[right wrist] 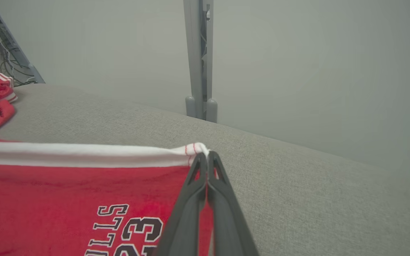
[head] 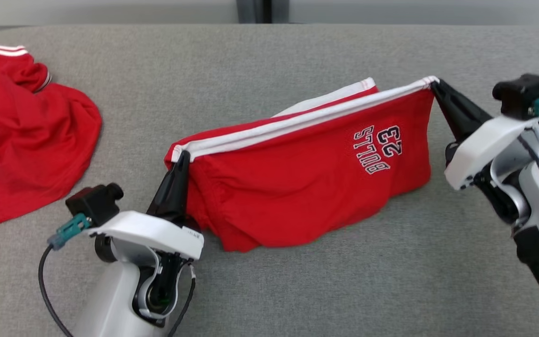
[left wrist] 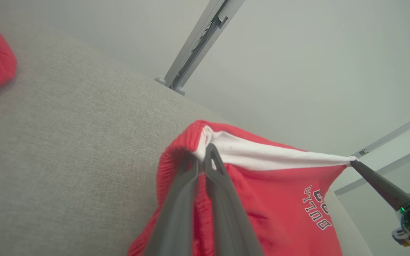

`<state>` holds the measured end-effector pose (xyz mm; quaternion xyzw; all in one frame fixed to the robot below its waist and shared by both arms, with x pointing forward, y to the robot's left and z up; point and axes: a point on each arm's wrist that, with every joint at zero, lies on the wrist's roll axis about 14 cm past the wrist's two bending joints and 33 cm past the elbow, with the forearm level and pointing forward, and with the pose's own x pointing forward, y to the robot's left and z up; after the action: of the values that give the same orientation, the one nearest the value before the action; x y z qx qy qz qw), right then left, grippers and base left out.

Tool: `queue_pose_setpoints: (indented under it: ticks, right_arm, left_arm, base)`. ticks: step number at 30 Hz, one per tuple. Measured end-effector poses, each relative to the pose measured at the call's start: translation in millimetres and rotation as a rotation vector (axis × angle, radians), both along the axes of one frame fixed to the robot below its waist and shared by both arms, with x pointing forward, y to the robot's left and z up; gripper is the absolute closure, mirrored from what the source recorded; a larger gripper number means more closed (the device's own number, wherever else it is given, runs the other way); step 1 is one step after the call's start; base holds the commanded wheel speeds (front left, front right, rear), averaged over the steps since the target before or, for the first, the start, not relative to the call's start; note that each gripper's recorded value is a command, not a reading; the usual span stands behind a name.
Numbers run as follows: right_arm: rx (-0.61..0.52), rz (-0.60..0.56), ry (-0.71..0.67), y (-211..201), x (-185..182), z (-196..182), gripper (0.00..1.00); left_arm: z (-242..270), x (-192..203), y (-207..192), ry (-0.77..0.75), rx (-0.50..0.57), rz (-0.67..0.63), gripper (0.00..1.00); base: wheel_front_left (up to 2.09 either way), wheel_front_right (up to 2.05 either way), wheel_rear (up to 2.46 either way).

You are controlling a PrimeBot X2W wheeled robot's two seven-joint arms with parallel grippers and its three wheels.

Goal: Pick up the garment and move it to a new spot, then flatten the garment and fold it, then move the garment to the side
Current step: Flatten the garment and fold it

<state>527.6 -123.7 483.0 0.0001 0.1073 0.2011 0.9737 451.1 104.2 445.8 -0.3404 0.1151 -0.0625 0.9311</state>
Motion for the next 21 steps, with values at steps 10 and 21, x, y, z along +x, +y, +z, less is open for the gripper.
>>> queue_pose_setpoints:
  ticks: [10,21]
  right_arm:
    - [-0.114,0.115,0.144,30,35,-43,1.00]
    - [-0.149,0.126,0.149,31,46,-51,0.01]
  left_arm:
    - [-22,17,5,0.064,0.034,0.005,1.00]
    - [-28,20,4,0.095,0.042,0.015,0.76]
  base:
    - [0.00,0.00,0.00]
    - [0.00,0.00,0.00]
